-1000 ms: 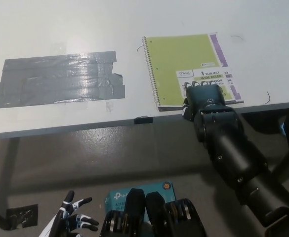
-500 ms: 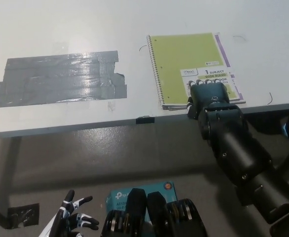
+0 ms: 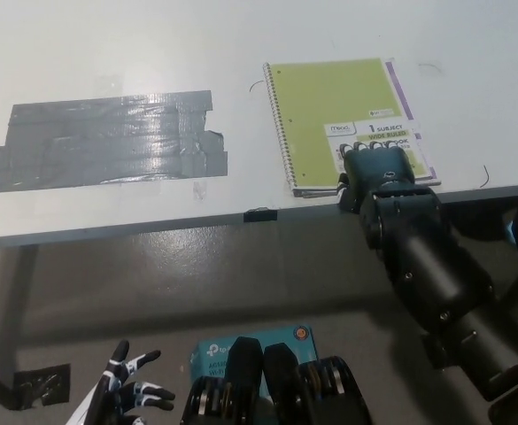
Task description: The robot uses its right hand to align two notebooks stacked together until they are fully overlapped
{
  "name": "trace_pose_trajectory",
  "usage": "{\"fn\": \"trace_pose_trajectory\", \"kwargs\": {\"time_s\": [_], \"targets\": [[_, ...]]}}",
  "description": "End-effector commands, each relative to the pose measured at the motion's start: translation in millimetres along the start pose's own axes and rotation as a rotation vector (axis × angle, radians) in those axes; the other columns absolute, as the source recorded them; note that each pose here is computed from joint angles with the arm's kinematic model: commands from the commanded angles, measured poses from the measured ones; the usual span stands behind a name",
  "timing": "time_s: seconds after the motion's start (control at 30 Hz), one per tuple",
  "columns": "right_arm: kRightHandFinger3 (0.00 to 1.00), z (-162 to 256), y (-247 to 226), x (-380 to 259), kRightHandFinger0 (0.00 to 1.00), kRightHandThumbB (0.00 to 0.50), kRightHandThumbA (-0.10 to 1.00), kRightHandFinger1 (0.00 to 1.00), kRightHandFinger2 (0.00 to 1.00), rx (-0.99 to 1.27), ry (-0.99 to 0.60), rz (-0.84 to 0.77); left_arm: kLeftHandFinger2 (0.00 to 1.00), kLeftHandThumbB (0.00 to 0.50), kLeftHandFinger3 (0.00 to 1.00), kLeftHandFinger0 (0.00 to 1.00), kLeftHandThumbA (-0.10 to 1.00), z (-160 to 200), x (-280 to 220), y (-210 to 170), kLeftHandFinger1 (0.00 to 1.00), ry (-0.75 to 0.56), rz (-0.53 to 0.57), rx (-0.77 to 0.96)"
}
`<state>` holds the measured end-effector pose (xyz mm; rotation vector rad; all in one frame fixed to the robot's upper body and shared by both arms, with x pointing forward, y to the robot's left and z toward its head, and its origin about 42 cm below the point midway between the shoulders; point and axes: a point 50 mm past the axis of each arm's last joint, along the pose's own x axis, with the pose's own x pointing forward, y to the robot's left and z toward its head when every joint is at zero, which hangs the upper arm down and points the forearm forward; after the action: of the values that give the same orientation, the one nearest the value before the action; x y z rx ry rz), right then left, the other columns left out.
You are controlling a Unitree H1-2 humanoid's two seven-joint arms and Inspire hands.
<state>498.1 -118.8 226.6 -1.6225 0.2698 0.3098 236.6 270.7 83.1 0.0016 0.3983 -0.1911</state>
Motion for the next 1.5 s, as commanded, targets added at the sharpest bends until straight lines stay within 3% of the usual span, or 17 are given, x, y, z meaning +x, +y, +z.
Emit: {"fn": "trace_pose_trajectory", "kwargs": {"time_s": [0.0,0.23,0.87,1.0,1.03,1.07,1.2,1.3,1.47], "targets": [[1.00,-9,-4,0,1.00,0.439,1.00,1.00,1.00,0.016,0.005,0.024,0.44,0.500,0.89,0.39,1.00,4,-7,0,0.48,-0.048,-0.004,0.003],[1.00,-16,4,0,1.00,0.447,1.00,1.00,1.00,0.030,0.014,0.034,0.50,0.500,0.89,0.39,1.00,2,-10,-1,0.49,-0.038,0.006,-0.016],[1.00,-12,4,2,1.00,0.462,1.00,1.00,1.00,0.018,0.030,0.031,0.47,0.500,0.90,0.29,1.00,1,-9,0,0.43,-0.048,0.004,-0.020],[1.00,-10,4,1,1.00,0.463,1.00,1.00,1.00,0.019,0.023,0.027,0.49,0.500,0.91,0.38,1.00,1,-9,0,0.48,-0.043,0.006,-0.020],[1.00,-10,4,1,1.00,0.464,1.00,1.00,1.00,0.019,0.023,0.027,0.49,0.500,0.91,0.39,1.00,1,-9,0,0.48,-0.043,0.006,-0.020],[1.00,-9,4,0,1.00,0.462,1.00,1.00,1.00,0.030,0.019,0.024,0.48,0.500,0.91,0.33,1.00,2,-9,-1,0.45,-0.043,0.006,-0.023],[1.00,-7,5,1,1.00,0.457,1.00,1.00,1.00,0.027,0.016,0.019,0.47,0.500,0.90,0.34,1.00,2,-10,0,0.47,-0.037,0.009,-0.021],[1.00,-5,4,0,1.00,0.499,1.00,1.00,1.00,0.029,-0.006,0.011,0.49,0.500,0.90,0.36,1.00,2,-11,-1,0.48,-0.036,0.007,-0.012],[1.00,3,-4,-2,1.00,0.500,1.00,1.00,1.00,0.044,-0.045,-0.018,0.47,0.500,0.89,0.38,1.00,2,-10,0,0.48,-0.040,0.007,-0.014]]}}
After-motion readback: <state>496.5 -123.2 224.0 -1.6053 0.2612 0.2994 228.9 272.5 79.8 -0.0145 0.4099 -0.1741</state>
